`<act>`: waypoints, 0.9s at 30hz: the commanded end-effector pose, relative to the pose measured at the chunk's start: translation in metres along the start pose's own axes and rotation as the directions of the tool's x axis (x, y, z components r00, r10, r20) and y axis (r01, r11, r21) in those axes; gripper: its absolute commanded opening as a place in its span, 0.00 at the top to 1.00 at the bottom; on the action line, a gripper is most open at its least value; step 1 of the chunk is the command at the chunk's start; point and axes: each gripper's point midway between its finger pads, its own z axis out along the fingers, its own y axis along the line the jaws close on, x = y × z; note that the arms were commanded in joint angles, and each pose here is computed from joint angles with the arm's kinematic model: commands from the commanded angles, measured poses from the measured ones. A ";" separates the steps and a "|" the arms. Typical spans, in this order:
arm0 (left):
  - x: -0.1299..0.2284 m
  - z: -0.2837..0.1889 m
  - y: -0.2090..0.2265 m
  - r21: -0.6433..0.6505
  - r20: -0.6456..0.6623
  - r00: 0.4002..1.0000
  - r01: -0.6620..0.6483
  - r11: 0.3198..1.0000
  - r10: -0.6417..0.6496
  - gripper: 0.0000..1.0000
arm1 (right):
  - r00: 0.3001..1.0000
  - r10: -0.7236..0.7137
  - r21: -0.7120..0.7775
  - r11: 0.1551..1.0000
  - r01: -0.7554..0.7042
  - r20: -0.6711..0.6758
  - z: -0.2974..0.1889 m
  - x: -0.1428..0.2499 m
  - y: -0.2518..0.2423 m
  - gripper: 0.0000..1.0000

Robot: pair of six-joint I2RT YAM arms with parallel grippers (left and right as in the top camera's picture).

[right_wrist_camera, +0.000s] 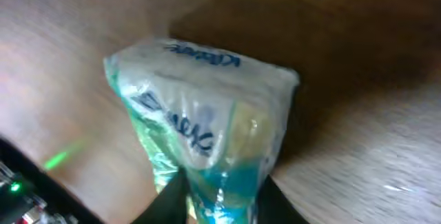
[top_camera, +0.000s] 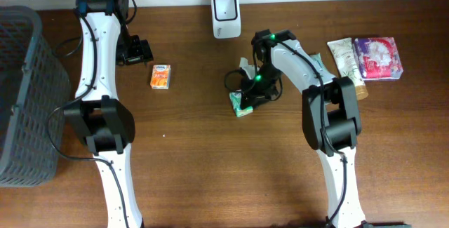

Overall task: Scan the item barcode
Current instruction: 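Hold the teal packet up to the scanner with the right gripper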

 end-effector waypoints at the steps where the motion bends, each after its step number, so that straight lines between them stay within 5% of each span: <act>1: -0.003 0.004 0.001 -0.008 0.001 1.000 -0.002 1.000 0.002 0.01 | 1.000 0.007 -0.071 0.997 -0.009 -0.025 0.008 0.003 0.011 0.96; 5: -0.003 0.004 0.001 -0.008 0.001 1.000 -0.002 1.000 0.002 0.01 | 0.994 -0.032 -0.304 0.951 0.063 0.106 -0.058 -0.018 0.044 0.96; 8: -0.003 0.004 0.001 -0.008 0.001 1.000 -0.002 1.000 0.002 0.01 | 0.949 -0.065 -0.516 0.826 0.224 0.308 -0.126 -0.024 0.040 0.96; 12: -0.003 0.003 0.001 -0.008 0.001 1.000 -0.003 1.000 0.003 0.01 | 0.836 -0.178 -0.508 0.722 0.469 0.519 -0.164 -0.011 0.026 0.96; 18: -0.003 0.003 0.001 -0.008 0.001 1.000 -0.003 1.000 0.003 0.01 | 0.700 -0.155 -0.507 0.583 0.635 0.697 -0.190 -0.030 0.055 0.96; 25: -0.003 0.003 0.001 -0.008 0.001 1.000 -0.004 1.000 0.004 0.01 | 0.709 -0.329 -0.447 0.594 0.669 0.624 -0.146 -0.030 0.085 0.96; 27: -0.003 0.003 0.001 -0.008 0.001 1.000 -0.004 1.000 0.004 0.01 | 0.782 -0.304 -0.447 0.684 0.577 0.544 -0.135 -0.037 0.072 0.96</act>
